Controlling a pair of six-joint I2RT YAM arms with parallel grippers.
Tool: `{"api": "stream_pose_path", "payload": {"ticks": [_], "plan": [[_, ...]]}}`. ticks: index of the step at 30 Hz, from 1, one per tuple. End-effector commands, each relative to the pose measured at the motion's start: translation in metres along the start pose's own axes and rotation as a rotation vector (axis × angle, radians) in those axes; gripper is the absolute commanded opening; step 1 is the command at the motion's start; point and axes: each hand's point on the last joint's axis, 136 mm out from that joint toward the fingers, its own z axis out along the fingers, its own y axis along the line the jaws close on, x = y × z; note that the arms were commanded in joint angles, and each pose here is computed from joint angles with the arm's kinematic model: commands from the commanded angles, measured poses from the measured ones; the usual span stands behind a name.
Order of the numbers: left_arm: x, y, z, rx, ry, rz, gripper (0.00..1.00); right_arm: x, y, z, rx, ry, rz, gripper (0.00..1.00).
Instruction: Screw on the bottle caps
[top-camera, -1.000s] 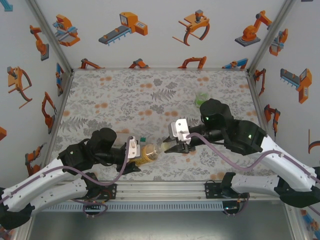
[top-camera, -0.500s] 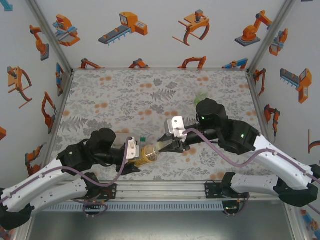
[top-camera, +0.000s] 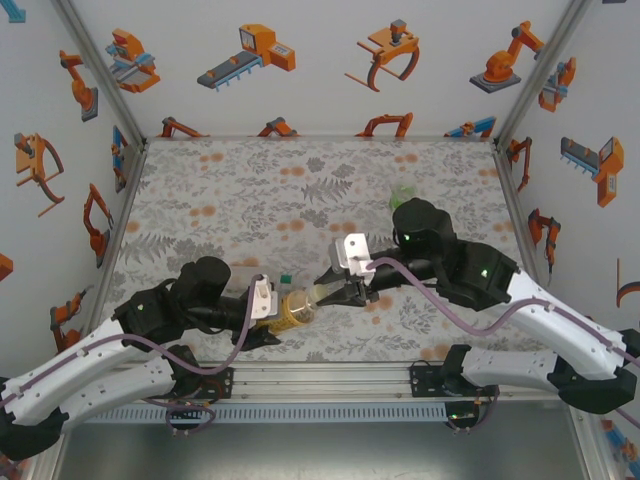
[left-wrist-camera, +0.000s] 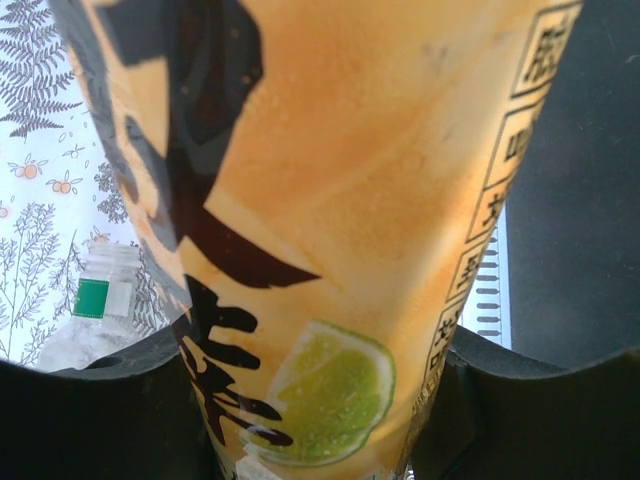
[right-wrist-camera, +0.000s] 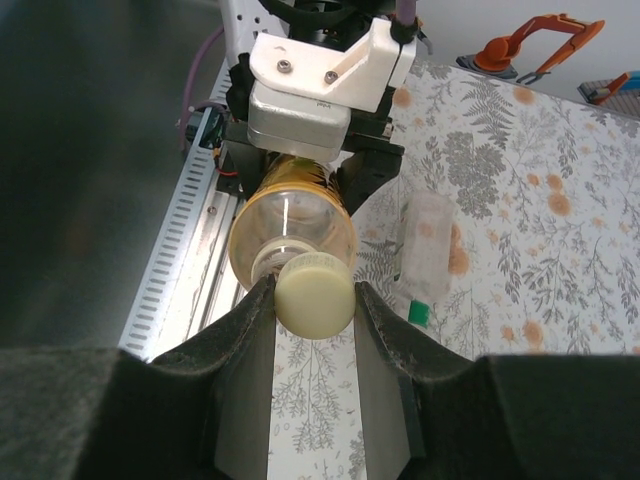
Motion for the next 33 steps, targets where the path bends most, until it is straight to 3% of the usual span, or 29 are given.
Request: {"api": "stream_pose_path", "payload": {"ticks": [1,10,25,33], "plan": [[-0.015,-0.001,-0.004,-0.001,-0.061,0.012,0.00,-0.007,0.004,-0.007,0.017,-0.025,-0.004,0.11],[-0.017,0.000,-0.003,0.003,-0.060,0.012,0.00,-0.004,0.014,-0.002,-0.050,-0.030,0.037,0.11],[-0.018,-0.003,-0.004,0.016,-0.069,0.017,0.00,0.000,0.000,0.010,0.004,-0.008,0.028,0.13],[-0.022,-0.006,-0.006,0.033,-0.090,0.031,0.00,0.000,0.022,0.013,-0.132,-0.024,0.048,0.12]]}}
